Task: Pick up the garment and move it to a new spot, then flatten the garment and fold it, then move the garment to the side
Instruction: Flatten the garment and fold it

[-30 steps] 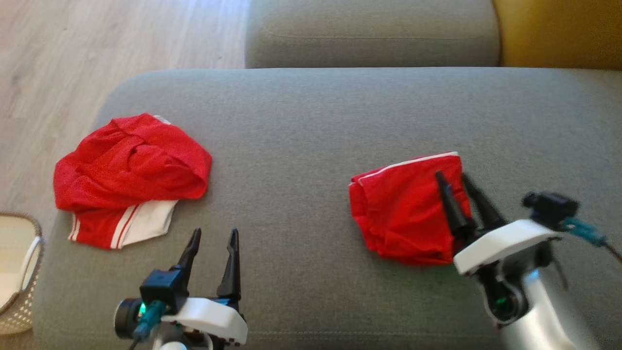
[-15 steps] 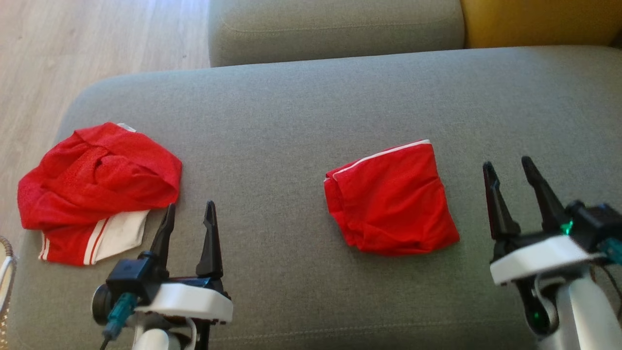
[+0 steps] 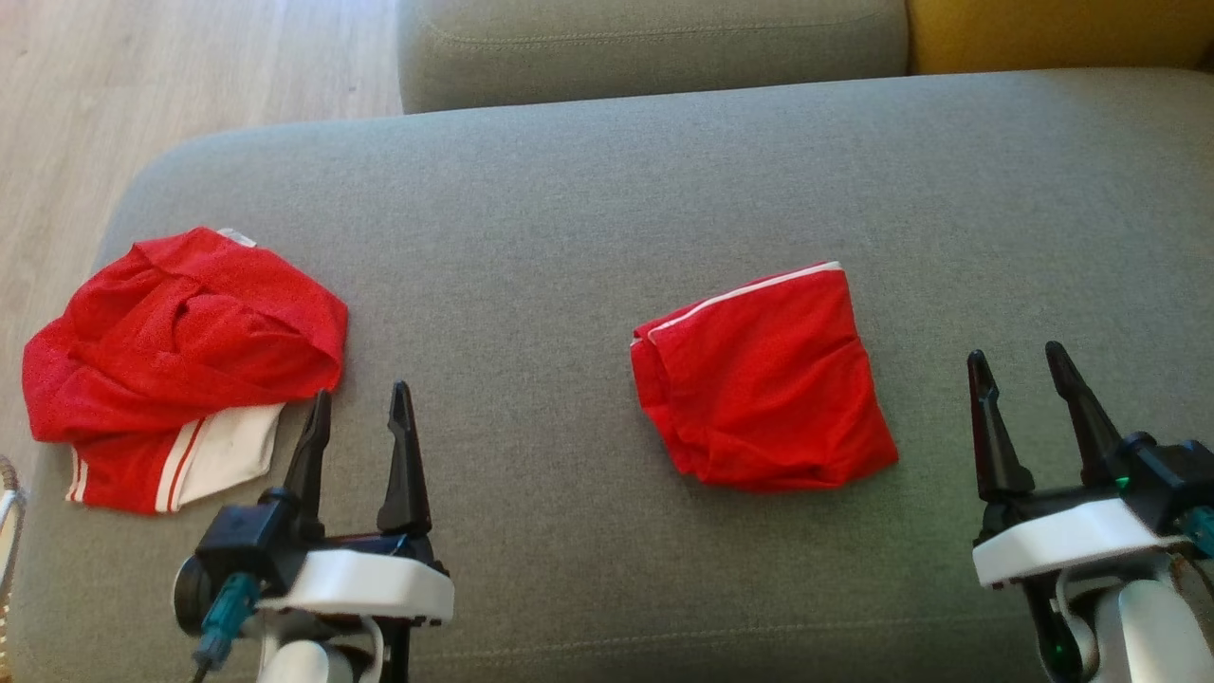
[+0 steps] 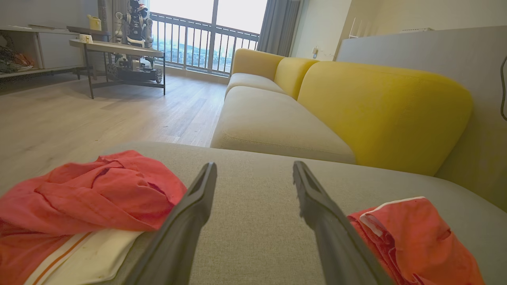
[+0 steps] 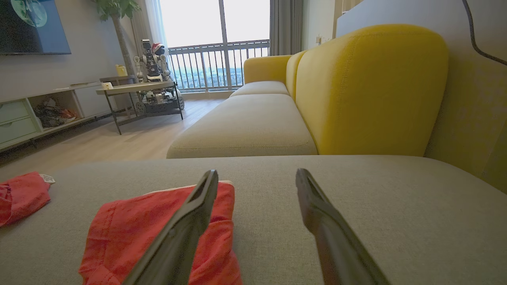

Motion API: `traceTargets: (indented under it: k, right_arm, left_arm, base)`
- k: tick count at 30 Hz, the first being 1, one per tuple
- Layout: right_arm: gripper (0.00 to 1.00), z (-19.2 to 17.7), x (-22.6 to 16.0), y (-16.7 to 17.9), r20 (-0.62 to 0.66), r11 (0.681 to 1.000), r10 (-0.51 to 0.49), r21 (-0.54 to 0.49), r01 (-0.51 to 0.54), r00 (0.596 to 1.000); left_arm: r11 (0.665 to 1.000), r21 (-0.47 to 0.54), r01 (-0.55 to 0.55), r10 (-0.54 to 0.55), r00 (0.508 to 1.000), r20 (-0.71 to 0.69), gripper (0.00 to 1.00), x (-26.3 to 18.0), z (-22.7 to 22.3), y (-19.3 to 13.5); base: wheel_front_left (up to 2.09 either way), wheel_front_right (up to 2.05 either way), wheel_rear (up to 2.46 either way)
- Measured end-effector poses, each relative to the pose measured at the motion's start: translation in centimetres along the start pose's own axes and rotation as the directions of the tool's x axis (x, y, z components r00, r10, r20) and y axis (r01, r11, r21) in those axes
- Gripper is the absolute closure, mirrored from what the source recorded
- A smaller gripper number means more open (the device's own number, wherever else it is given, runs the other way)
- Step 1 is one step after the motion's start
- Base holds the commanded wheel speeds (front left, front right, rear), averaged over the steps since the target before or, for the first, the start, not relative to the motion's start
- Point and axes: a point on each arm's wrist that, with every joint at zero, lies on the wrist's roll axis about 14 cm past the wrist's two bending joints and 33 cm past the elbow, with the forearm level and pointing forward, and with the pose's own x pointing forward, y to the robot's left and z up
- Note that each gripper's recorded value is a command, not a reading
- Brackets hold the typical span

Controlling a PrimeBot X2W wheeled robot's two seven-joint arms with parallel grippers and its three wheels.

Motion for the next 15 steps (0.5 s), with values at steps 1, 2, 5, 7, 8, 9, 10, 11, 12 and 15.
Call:
traceTargets:
  k: [1, 2, 5, 7, 8, 9, 10, 11, 12, 15]
  right_arm:
    - [0.00, 0.0, 0.1, 0.1, -0.001, 1.000, 0.003, -0.002, -0.003, 1.000]
    - [0.00, -0.1, 0.1, 0.2, -0.002, 1.000, 0.007, -0.001, -0.007, 1.000]
    - [0.00, -0.4, 0.4, 1.3, -0.010, 0.999, 0.039, 0.004, -0.039, 0.999]
    - [0.00, -0.7, 0.6, 2.4, -0.017, 0.997, 0.070, 0.011, -0.070, 0.997]
    - [0.00, -0.7, 0.6, 2.4, -0.017, 0.997, 0.070, 0.011, -0.070, 0.997]
    - [0.00, -1.2, 0.9, 4.0, -0.029, 0.993, 0.114, 0.025, -0.113, 0.993]
    - [0.43, -1.2, 0.9, 4.0, -0.029, 0.993, 0.114, 0.025, -0.113, 0.993]
    - [1.00, -1.6, 1.0, 5.0, -0.041, 0.989, 0.143, 0.031, -0.141, 0.989]
    - [1.00, -2.2, 1.1, 6.2, -0.055, 0.984, 0.178, 0.037, -0.176, 0.982]
    - [1.00, -4.4, 0.9, 9.8, -0.122, 0.957, 0.289, 0.062, -0.283, 0.950]
  left_arm:
    - [1.000, 0.000, -0.001, 0.001, 1.000, -0.002, 0.00, 0.0, -0.1, 0.0]
    - [1.000, 0.000, -0.002, 0.002, 1.000, -0.004, 0.00, 0.0, -0.1, 0.1]
    - [1.000, 0.002, -0.007, 0.007, 1.000, -0.009, 0.00, -0.1, -0.3, 0.3]
    - [1.000, 0.002, -0.007, 0.007, 1.000, -0.018, 0.00, -0.1, -0.5, 0.4]
    - [1.000, 0.002, -0.007, 0.007, 1.000, -0.018, 0.00, -0.1, -0.5, 0.4]
    - [1.000, 0.005, -0.015, 0.015, 0.999, -0.032, 0.00, -0.3, -1.0, 0.6]
    - [1.000, 0.005, -0.015, 0.015, 0.999, -0.032, 0.00, -0.3, -1.0, 0.6]
    - [1.000, 0.006, -0.019, 0.019, 0.999, -0.038, 0.00, -0.5, -1.2, 0.8]
    - [1.000, 0.006, -0.020, 0.020, 0.999, -0.046, 0.00, -0.6, -1.4, 0.8]
    - [0.999, 0.009, -0.032, 0.032, 0.998, -0.062, 0.00, -1.0, -1.9, 1.3]
  base:
    - [0.00, 0.00, 0.00]
    - [0.00, 0.00, 0.00]
    - [0.00, 0.00, 0.00]
    - [0.00, 0.00, 0.00]
    - [0.00, 0.00, 0.00]
    - [0.00, 0.00, 0.00]
    - [0.00, 0.00, 0.00]
    - [0.00, 0.00, 0.00]
    - [0.00, 0.00, 0.00]
    - [0.00, 0.00, 0.00]
